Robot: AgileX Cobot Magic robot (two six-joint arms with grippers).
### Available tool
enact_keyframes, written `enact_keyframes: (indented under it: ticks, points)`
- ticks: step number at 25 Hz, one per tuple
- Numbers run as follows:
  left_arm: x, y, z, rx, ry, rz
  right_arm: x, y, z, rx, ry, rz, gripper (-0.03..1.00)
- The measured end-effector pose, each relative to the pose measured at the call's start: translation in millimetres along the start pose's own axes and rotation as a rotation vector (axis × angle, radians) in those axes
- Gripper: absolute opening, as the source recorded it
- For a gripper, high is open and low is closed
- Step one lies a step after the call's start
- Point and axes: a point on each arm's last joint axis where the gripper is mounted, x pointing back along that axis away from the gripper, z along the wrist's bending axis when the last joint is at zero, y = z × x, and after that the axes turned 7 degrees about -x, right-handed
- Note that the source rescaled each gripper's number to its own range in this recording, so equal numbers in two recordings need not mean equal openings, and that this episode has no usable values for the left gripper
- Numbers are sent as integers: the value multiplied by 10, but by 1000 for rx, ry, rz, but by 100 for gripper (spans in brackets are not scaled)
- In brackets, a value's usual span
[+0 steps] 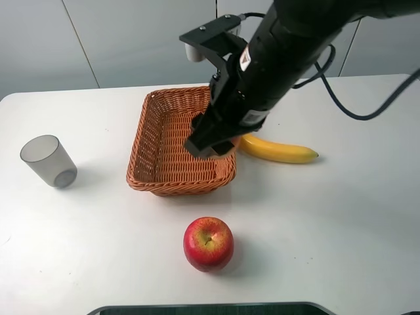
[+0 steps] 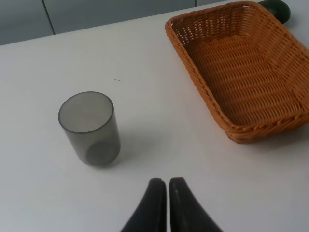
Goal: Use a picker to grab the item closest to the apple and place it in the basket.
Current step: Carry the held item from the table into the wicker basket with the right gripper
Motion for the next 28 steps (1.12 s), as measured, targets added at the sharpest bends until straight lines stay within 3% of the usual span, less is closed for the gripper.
enact_keyframes:
  ticks: [14, 28]
  points:
    - [0, 0, 0, 0, 0, 0, -565, 723, 22, -84, 20, -240, 0]
    - [0, 0, 0, 0, 0, 0, -1118, 663, -400, -272, -119, -197, 0]
